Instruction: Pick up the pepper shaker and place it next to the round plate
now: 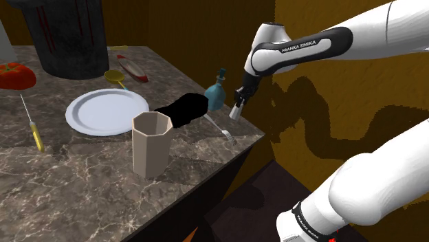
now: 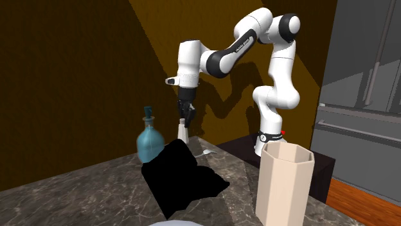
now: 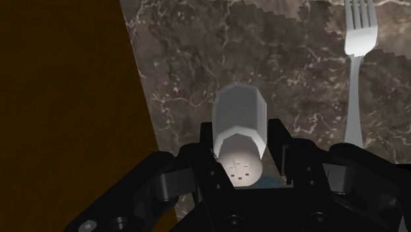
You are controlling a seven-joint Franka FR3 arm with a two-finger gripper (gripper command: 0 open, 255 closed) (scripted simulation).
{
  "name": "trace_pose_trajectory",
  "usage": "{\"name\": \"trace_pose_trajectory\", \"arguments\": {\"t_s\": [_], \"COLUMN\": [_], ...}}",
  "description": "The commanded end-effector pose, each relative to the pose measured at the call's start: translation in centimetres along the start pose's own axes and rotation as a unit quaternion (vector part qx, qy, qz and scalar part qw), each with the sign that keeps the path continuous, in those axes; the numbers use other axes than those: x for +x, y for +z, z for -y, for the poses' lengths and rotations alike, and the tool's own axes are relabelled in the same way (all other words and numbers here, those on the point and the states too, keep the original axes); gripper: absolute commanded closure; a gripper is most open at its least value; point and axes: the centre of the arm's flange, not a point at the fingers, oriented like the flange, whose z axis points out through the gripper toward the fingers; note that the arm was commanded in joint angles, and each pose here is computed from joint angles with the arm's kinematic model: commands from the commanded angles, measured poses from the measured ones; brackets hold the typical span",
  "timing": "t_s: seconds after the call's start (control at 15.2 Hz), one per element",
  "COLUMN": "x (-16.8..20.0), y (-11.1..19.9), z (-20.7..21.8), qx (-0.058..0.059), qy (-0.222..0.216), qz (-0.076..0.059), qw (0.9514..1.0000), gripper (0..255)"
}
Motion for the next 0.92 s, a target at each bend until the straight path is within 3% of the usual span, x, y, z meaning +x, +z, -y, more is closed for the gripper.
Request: {"name": "trace_pose_trajectory", "arguments": {"t_s": [0.0, 0.86], "x": [0.0, 0.3], "y": [-1.0, -7.8], "z": [-0.1, -0.9], "qx": [0.0, 0.0], "qy": [0.0, 0.0], "qz": [0.0, 0.0], "qw": [1.0, 1.0], "gripper": [255, 255]}}
